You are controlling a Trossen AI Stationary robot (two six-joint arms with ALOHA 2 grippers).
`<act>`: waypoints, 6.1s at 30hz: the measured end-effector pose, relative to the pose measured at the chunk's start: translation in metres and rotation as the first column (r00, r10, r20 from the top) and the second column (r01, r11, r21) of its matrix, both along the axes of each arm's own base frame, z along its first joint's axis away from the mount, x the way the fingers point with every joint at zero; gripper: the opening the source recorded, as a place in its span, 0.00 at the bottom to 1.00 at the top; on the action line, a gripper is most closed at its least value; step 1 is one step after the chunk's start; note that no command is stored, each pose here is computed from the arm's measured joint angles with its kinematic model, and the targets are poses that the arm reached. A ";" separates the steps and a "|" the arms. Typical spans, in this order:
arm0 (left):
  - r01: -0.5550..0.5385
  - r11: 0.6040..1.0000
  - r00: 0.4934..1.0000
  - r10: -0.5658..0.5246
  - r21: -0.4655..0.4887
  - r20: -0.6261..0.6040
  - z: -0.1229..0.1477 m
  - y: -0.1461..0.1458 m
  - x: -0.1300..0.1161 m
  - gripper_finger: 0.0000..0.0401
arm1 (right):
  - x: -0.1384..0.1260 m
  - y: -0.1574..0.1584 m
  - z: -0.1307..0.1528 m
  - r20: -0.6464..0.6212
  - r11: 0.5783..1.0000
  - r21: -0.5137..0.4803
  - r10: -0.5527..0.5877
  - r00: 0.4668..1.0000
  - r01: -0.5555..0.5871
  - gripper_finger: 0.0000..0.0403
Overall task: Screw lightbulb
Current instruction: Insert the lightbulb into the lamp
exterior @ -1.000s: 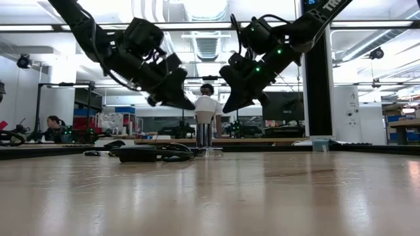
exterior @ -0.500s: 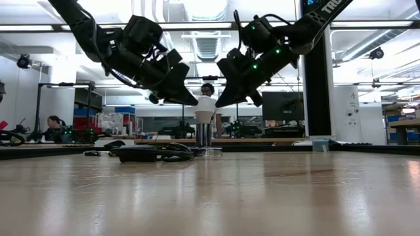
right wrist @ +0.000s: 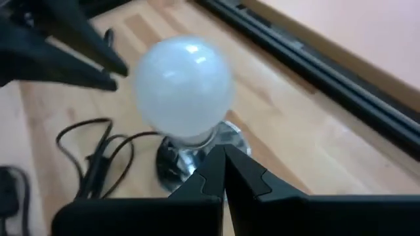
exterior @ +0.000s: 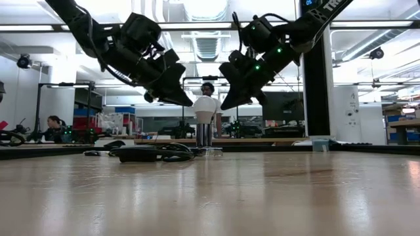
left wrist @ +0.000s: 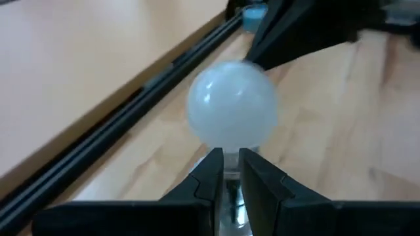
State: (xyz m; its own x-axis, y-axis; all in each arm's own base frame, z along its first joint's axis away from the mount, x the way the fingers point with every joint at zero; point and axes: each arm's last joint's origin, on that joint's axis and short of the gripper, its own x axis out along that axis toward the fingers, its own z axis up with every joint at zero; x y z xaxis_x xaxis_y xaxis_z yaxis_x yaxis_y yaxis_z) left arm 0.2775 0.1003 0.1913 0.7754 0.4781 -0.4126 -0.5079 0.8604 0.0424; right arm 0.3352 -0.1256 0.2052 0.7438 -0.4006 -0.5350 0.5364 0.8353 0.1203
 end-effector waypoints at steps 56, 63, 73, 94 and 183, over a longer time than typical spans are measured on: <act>-0.028 1.000 0.999 0.028 0.000 -0.016 -0.003 -0.003 0.002 0.10 | 0.011 0.011 -0.002 0.068 0.995 0.030 0.091 0.994 -0.093 0.00; -0.027 1.000 0.999 0.027 -0.001 -0.016 -0.003 -0.003 0.002 0.10 | 0.011 0.011 -0.002 0.068 0.995 0.030 0.091 0.994 -0.093 0.00; -0.027 1.000 0.999 0.027 -0.001 -0.017 -0.003 -0.003 0.002 0.10 | 0.011 0.011 -0.002 0.068 0.995 0.030 0.091 0.994 -0.093 0.00; -0.032 0.999 0.999 0.032 -0.009 -0.012 -0.004 -0.003 0.002 0.10 | 0.012 0.014 -0.001 0.090 0.990 0.046 0.132 0.987 -0.136 0.00; 0.014 1.000 0.994 -0.017 -0.027 -0.109 -0.010 -0.010 -0.002 0.10 | 0.004 0.002 0.001 0.056 0.999 0.041 0.023 0.998 -0.025 0.00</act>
